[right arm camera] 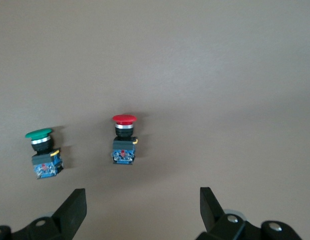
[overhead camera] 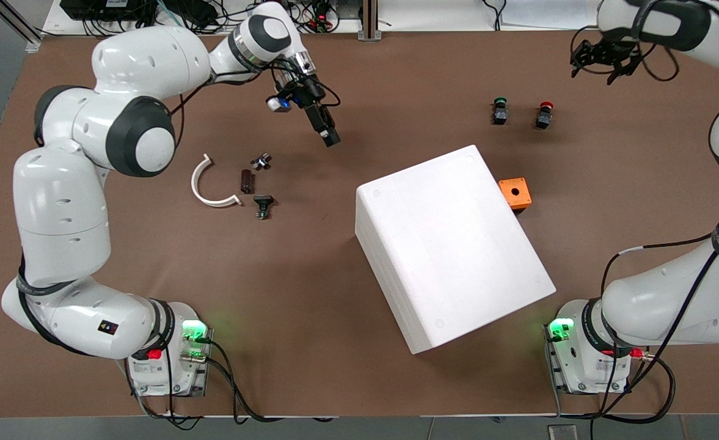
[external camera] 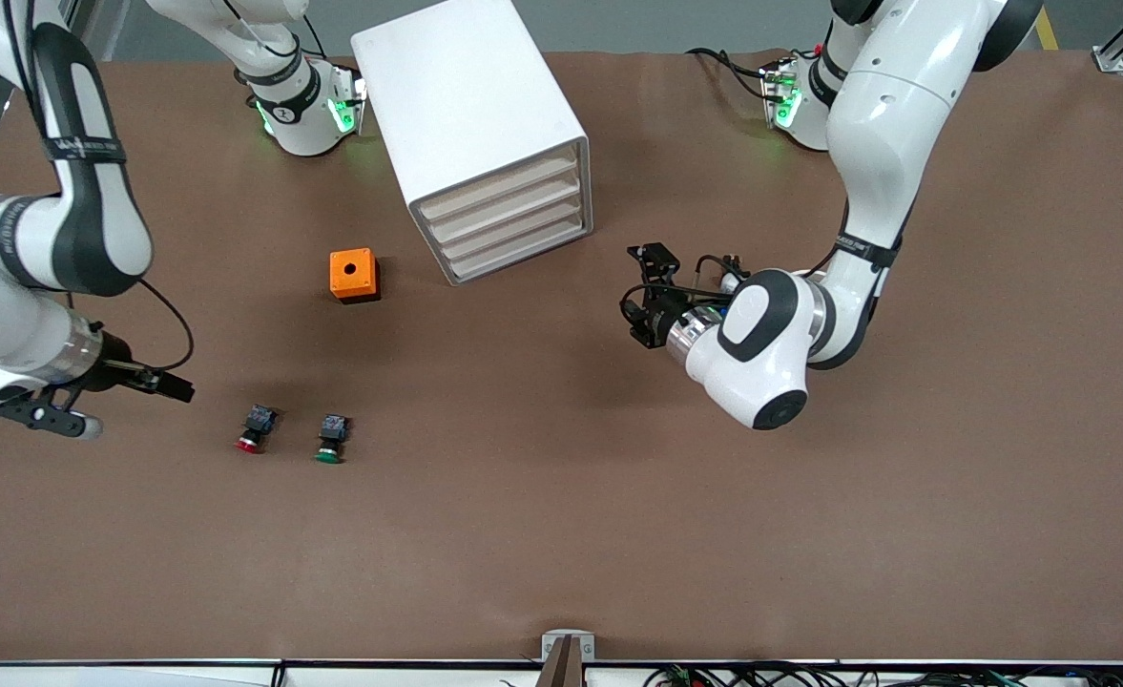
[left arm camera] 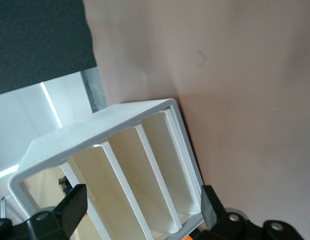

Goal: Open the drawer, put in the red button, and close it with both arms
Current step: 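Grasp the red button with the right gripper while the left gripper grips the drawer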

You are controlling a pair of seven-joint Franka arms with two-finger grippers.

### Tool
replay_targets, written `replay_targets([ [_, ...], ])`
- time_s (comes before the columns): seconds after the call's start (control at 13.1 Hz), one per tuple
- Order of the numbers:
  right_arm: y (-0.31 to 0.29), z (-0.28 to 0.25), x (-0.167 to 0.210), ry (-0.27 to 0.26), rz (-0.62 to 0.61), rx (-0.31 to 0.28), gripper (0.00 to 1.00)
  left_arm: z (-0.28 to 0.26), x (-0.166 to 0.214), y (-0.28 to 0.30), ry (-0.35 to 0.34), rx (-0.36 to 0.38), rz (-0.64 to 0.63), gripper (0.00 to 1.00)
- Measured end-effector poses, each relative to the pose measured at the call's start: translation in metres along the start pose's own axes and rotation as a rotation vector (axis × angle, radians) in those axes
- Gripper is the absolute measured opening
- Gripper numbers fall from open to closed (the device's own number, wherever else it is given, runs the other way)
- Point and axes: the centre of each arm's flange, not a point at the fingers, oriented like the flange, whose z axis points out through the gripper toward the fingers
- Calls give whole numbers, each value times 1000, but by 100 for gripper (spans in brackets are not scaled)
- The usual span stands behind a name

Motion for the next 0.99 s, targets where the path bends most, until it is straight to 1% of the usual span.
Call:
replay_targets([
  [0.23,-21,54,-9,27,58,5,100,56,-18,8,27,77,-162,100],
  [0.46,-38,95,-11,49,95,11,100,96,-39,1,19,145,-232,99],
  [0.54,-40,107,-11,55,102,12,100,102,-44,-2,17,156,-241,96],
  [0.61,-39,119,-11,55,112,11,100,107,-47,-4,14,167,-242,90],
  [0.69,-38,129,-12,49,121,8,100,116,-51,-6,13,182,-242,89],
  [0.77,-38,136,-12,44,130,6,100,125,-56,-8,9,198,-241,80],
  [0.84,-38,139,-13,42,135,5,100,133,-61,-11,0,217,-239,73],
  [0.99,-37,144,-12,49,140,6,100,144,-68,-16,-3,237,-236,72],
])
